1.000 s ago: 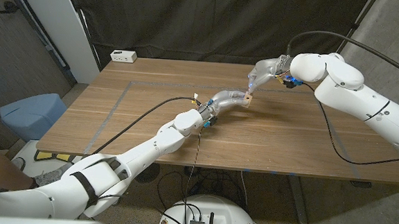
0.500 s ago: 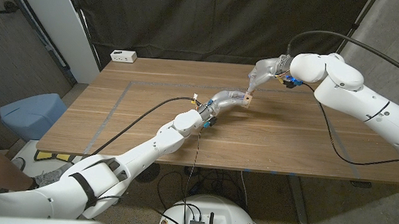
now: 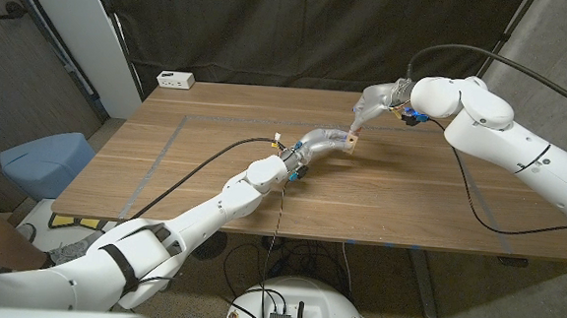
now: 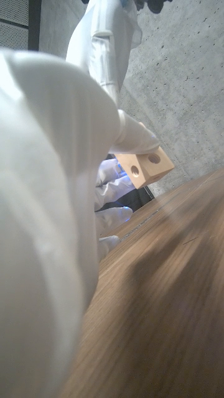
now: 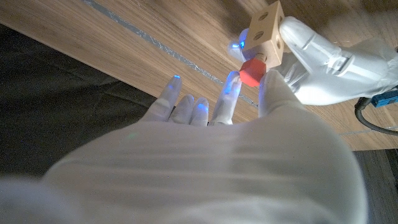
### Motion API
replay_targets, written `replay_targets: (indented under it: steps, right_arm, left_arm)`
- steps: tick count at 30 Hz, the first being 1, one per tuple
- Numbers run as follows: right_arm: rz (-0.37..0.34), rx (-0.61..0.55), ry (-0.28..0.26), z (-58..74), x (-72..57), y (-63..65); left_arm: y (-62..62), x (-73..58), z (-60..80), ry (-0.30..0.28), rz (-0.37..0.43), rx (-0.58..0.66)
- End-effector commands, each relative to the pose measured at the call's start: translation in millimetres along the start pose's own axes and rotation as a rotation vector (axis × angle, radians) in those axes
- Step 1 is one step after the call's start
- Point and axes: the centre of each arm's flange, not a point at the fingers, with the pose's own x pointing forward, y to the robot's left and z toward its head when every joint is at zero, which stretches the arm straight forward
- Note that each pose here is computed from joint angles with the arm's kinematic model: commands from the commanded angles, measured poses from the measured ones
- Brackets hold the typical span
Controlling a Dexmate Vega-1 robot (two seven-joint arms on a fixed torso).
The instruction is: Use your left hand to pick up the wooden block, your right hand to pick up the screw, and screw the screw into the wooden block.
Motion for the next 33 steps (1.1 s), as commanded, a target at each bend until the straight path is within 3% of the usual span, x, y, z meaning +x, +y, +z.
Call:
replay_targets:
  steps: [1, 33]
  right_arm:
    - [0.003, 0.004, 0.006, -0.8, 2.8, 1.5]
    - [-0.035, 0.008, 0.019, 0.9, 8.2, 4.1]
  left_arm:
    - [1.6, 1.3, -0.3, -0.001, -0.001, -0.002]
    - [2.9, 2.8, -1.7, 0.001, -0.008, -0.004]
